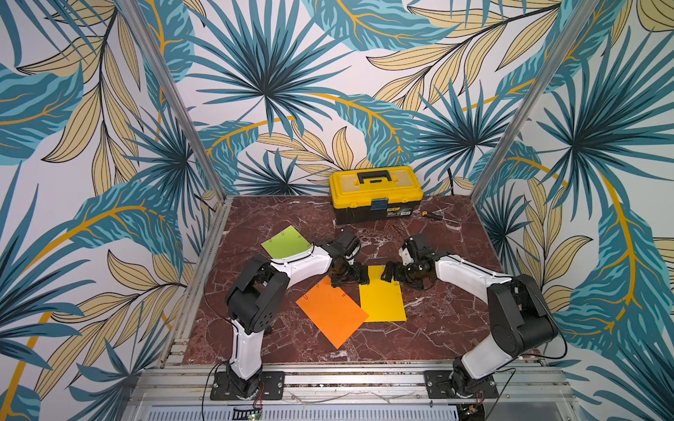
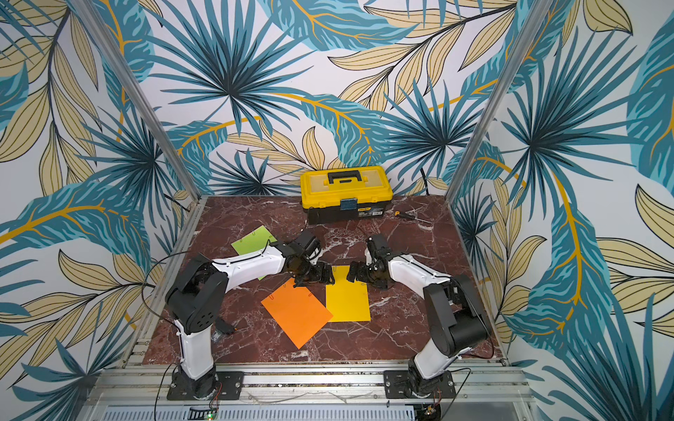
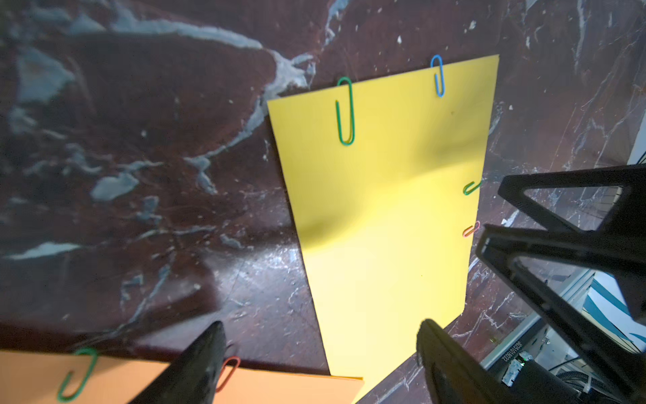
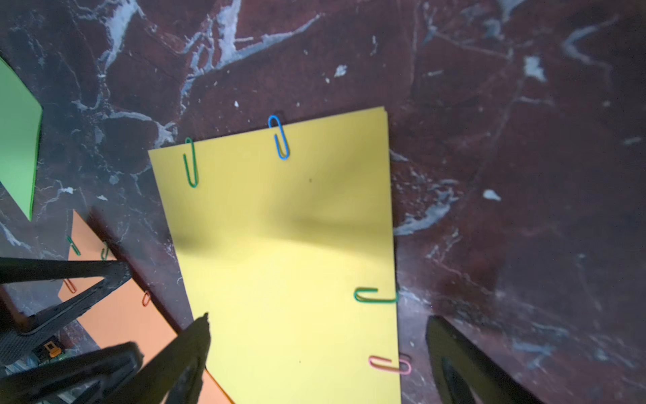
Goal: Unclip the paperclips from the documents
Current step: Move the document to the center of the board, then pick up the document from the center of the board.
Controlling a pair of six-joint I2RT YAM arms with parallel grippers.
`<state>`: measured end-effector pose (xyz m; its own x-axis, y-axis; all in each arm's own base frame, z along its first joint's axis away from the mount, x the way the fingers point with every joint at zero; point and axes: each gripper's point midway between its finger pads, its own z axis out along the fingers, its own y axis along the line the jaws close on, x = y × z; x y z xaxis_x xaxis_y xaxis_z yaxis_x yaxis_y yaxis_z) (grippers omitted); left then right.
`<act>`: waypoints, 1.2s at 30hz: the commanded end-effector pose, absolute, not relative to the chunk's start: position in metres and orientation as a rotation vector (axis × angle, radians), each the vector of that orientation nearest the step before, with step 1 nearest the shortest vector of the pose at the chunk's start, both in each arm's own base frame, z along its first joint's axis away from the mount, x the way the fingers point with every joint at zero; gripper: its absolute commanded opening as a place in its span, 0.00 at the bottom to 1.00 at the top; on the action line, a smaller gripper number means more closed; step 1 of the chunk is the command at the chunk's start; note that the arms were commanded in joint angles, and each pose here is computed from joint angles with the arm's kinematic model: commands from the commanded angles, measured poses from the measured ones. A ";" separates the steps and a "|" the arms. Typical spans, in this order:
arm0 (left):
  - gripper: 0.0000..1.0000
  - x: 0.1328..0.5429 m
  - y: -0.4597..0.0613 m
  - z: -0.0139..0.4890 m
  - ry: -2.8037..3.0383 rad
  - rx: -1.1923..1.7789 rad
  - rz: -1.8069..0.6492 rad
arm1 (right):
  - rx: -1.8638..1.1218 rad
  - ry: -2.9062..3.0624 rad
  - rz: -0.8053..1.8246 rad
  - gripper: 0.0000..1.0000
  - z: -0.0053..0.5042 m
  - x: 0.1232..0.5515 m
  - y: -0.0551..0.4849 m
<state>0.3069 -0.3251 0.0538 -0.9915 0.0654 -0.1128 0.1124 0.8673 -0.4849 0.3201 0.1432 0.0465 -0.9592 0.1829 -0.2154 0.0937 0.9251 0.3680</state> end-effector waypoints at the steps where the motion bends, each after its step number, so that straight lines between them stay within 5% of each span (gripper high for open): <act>1: 0.86 0.302 -0.337 0.055 2.980 0.146 -0.804 | 0.228 2.912 0.517 0.96 0.037 0.293 0.138; 16: 0.85 0.307 -0.342 0.047 2.999 0.103 -0.771 | 0.235 2.937 0.691 0.94 0.027 0.272 0.169; 24: 0.84 0.315 -0.334 0.041 2.991 0.062 -0.708 | 0.197 2.874 0.537 0.94 0.050 0.294 0.148; 36: 0.68 0.340 -0.336 0.042 2.937 0.076 -0.658 | 0.136 2.867 0.526 0.86 0.049 0.340 0.148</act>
